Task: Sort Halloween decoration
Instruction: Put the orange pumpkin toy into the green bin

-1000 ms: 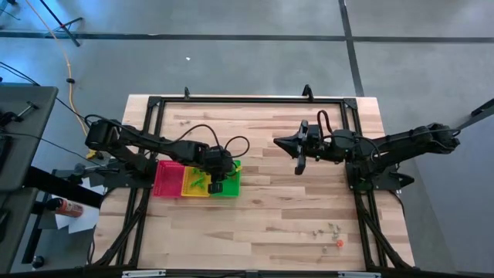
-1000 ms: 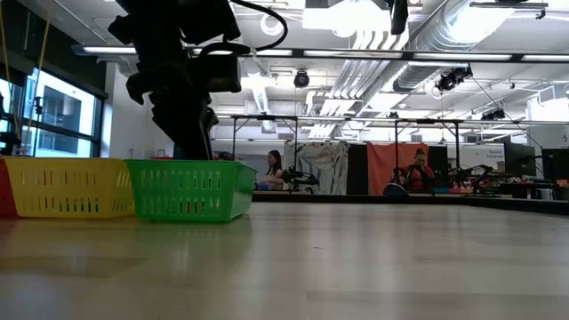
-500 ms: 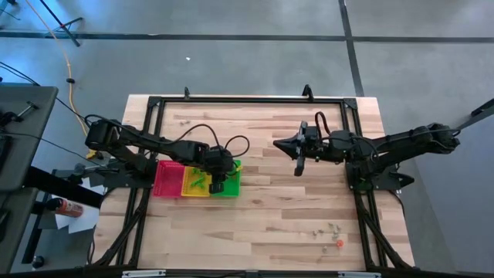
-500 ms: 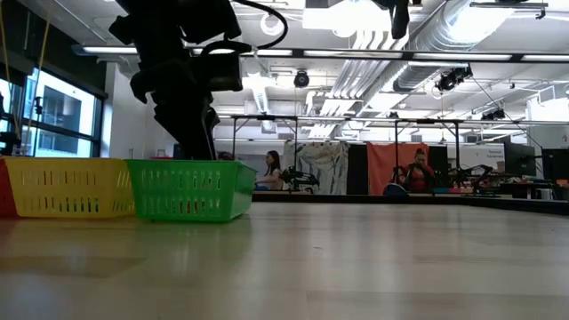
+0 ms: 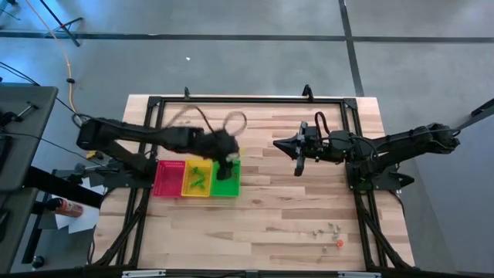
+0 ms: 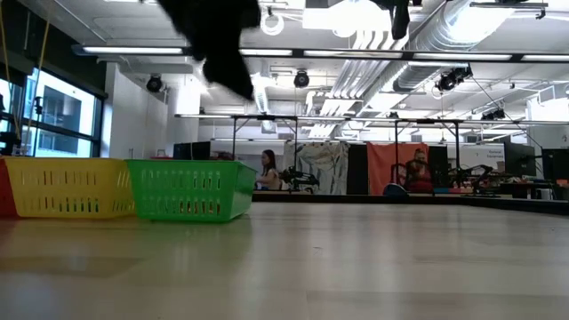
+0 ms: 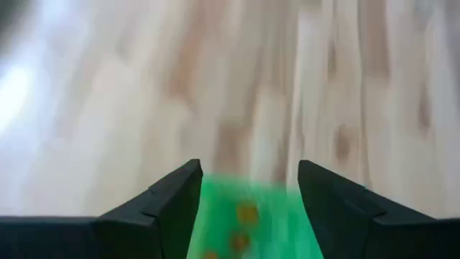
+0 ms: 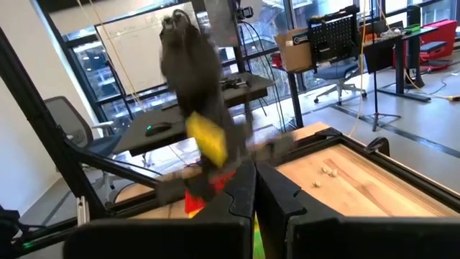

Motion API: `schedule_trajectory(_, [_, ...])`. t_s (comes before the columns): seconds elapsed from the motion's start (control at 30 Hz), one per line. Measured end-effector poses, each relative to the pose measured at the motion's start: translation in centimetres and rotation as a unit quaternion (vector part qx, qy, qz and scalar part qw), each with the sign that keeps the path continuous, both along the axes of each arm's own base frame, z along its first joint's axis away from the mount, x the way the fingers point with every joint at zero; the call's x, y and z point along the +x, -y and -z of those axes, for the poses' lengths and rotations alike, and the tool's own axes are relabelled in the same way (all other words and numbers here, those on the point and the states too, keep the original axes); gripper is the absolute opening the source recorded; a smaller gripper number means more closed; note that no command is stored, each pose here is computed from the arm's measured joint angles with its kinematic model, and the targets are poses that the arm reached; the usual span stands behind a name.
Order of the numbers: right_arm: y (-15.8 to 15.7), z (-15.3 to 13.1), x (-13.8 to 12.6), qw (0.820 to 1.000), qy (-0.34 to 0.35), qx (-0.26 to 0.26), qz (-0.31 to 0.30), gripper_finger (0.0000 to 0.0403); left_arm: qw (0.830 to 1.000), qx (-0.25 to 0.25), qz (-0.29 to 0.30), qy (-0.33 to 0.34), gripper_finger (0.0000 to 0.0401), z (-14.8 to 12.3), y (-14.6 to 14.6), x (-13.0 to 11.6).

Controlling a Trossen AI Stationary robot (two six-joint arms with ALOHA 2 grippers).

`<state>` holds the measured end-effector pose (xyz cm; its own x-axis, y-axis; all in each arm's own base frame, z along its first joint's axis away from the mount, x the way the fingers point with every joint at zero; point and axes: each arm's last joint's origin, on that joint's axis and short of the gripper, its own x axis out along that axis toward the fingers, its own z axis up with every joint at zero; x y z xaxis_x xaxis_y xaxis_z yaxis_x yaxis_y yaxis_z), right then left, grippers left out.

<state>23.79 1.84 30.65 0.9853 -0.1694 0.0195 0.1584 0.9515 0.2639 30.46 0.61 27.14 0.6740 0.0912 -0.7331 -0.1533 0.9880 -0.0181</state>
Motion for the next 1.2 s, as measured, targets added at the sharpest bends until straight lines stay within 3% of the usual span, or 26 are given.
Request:
schedule_trajectory(0.17, [0.0, -0.4, 0.0, 1.000, 0.022, 0.002, 0.001, 0.0005, 0.986, 0.022, -0.028, 0.161, 0.0225, -6.9, -1.1, -2.0])
schedule_trajectory(0.27, [0.0, -0.6, 0.0, 0.999, 0.033, 0.004, 0.004, 0.0020, 0.967, 0.024, -0.032, 0.252, 0.0225, -9.7, -1.1, -4.0])
schedule_trajectory(0.37, [0.0, -0.7, -0.1, 0.999, 0.036, 0.004, 0.004, 0.0044, 0.948, 0.014, -0.037, 0.314, 0.0225, -10.7, -0.9, -5.9])
schedule_trajectory(0.53, [0.0, -0.8, -0.1, 0.999, 0.039, 0.005, 0.004, 0.0092, 0.927, -0.029, -0.051, 0.370, 0.0225, -8.7, -0.2, -8.0])
schedule_trajectory(0.8, [0.0, -0.8, -0.1, 0.999, 0.041, 0.005, -0.001, 0.0157, 0.913, -0.066, -0.037, 0.402, 0.0225, -4.5, 1.2, -8.7])
schedule_trajectory(1.2, [0.0, -0.9, -0.1, 0.999, 0.044, 0.005, -0.001, 0.0165, 0.911, -0.062, -0.046, 0.406, 0.0225, -4.2, 1.1, -8.6])
